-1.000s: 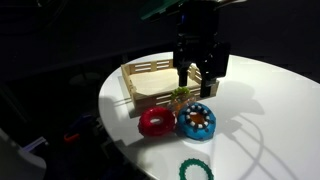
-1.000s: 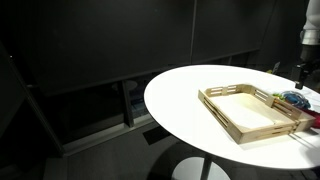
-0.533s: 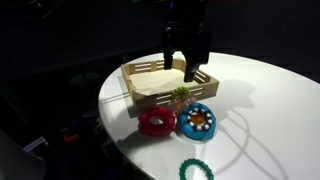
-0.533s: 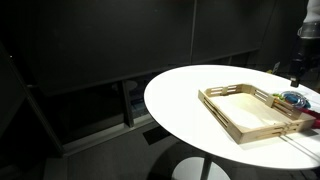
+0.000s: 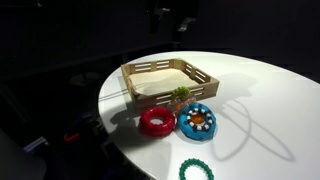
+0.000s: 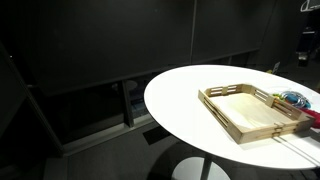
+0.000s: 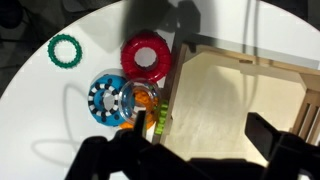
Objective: Place the black and white ring on the blue one
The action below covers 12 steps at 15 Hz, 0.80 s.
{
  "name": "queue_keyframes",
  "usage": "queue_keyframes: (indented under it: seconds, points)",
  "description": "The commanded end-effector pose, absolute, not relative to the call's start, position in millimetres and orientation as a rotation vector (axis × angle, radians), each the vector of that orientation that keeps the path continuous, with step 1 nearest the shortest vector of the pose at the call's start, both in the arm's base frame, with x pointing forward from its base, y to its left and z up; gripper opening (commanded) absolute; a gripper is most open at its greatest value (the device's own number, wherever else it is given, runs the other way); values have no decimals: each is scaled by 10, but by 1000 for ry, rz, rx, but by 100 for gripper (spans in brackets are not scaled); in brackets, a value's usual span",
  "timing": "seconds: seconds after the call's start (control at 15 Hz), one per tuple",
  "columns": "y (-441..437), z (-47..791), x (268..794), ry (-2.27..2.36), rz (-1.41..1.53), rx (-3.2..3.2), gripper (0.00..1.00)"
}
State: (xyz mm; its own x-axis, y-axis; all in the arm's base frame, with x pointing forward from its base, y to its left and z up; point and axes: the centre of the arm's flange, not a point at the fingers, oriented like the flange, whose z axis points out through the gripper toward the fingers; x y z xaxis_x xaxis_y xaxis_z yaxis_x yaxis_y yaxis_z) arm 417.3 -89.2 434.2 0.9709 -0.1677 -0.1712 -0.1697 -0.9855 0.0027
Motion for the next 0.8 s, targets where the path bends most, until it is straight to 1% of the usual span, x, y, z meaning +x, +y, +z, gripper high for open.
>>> queue_keyframes:
  seconds: [0.0,0.47,0.6,0.67,0.73]
  points:
    - [-776,4890,4225,157,248,-3128,100]
    - [-552,5616,4258,54,184,-3214,100]
    - [-531,5695,4265,62,144,-3218,100]
    - [-526,5544,4250,85,158,-3203,100]
    - [-520,5584,4254,83,144,-3204,100]
